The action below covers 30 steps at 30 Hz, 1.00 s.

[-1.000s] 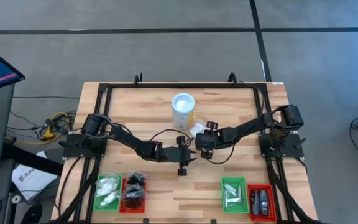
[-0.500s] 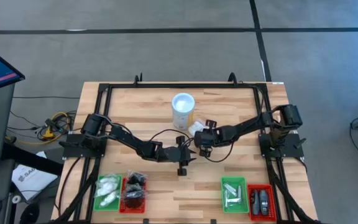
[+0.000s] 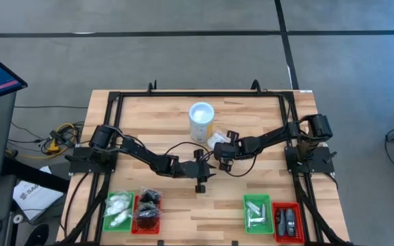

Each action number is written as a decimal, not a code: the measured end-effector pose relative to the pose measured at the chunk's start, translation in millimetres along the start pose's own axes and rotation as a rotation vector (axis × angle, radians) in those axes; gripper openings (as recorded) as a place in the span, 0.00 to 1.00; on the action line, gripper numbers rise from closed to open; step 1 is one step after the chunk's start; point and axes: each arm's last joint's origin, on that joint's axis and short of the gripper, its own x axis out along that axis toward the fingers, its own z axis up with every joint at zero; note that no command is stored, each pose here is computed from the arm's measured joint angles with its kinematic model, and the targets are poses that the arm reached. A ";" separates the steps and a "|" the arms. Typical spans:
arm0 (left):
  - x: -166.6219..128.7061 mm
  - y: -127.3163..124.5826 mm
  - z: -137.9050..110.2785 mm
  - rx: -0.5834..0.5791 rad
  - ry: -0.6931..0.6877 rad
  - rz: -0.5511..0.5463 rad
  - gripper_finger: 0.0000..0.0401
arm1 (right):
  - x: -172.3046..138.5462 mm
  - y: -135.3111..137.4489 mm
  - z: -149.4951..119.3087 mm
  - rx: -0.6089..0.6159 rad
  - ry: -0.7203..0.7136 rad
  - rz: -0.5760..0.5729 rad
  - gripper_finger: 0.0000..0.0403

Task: Pick & Place Travel size toiletries
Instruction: Put the cotton pack into the left green bin

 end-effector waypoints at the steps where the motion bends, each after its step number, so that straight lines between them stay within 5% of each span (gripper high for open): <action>1: 0.0 0.0 0.0 0.000 0.000 0.000 0.28 | -0.1 0.2 0.0 0.000 0.000 0.000 0.00; 20: 0.0 0.0 -0.3 -0.017 0.003 0.000 0.28 | -30.7 5.1 7.9 0.027 -0.060 0.017 0.01; 30: 0.0 0.1 -0.8 -0.015 0.008 0.000 0.28 | -24.5 2.3 9.5 0.081 -0.055 0.026 0.24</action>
